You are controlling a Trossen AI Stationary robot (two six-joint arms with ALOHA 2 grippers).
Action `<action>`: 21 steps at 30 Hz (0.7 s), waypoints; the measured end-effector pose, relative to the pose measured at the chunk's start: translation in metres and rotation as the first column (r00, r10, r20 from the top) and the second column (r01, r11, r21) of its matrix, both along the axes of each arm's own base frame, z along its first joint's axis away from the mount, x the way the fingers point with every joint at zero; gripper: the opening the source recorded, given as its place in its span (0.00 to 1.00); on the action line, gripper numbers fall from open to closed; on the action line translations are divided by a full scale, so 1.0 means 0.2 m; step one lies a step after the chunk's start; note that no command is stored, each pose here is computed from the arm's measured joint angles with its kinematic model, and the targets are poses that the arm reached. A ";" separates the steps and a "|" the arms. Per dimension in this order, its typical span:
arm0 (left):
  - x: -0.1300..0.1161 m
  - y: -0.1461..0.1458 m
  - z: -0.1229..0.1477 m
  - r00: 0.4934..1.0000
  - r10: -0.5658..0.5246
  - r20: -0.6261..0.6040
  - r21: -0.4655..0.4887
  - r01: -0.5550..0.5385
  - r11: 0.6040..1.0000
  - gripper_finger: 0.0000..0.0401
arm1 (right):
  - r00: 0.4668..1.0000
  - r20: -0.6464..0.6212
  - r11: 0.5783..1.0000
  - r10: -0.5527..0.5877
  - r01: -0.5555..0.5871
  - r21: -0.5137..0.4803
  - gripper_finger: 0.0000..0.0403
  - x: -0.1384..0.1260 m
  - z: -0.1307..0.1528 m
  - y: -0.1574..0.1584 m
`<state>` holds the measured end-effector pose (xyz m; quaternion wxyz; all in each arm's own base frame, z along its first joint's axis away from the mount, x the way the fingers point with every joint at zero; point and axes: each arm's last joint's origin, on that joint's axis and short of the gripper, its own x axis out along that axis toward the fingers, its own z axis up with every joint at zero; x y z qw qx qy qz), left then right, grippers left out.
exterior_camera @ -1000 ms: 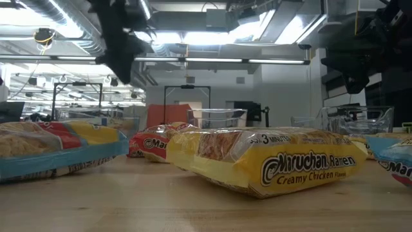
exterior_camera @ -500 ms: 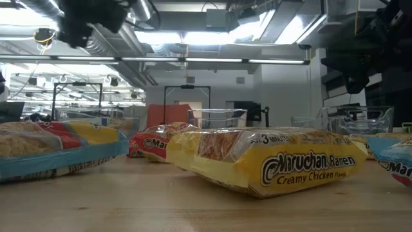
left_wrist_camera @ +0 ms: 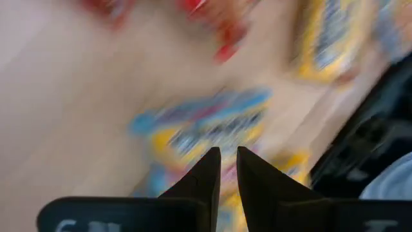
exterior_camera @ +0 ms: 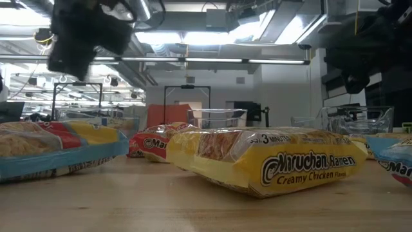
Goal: Sort Maruchan noodles
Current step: Put the blue noodle pack in the left transparent basket
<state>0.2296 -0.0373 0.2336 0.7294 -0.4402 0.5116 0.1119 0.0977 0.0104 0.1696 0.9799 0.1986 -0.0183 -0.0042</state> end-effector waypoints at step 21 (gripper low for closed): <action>0.02 -0.10 -0.36 0.966 0.145 -0.217 0.042 -0.139 0.989 0.11 | 0.987 -0.005 0.987 0.162 -0.162 -0.003 0.39 0.00 0.00 0.02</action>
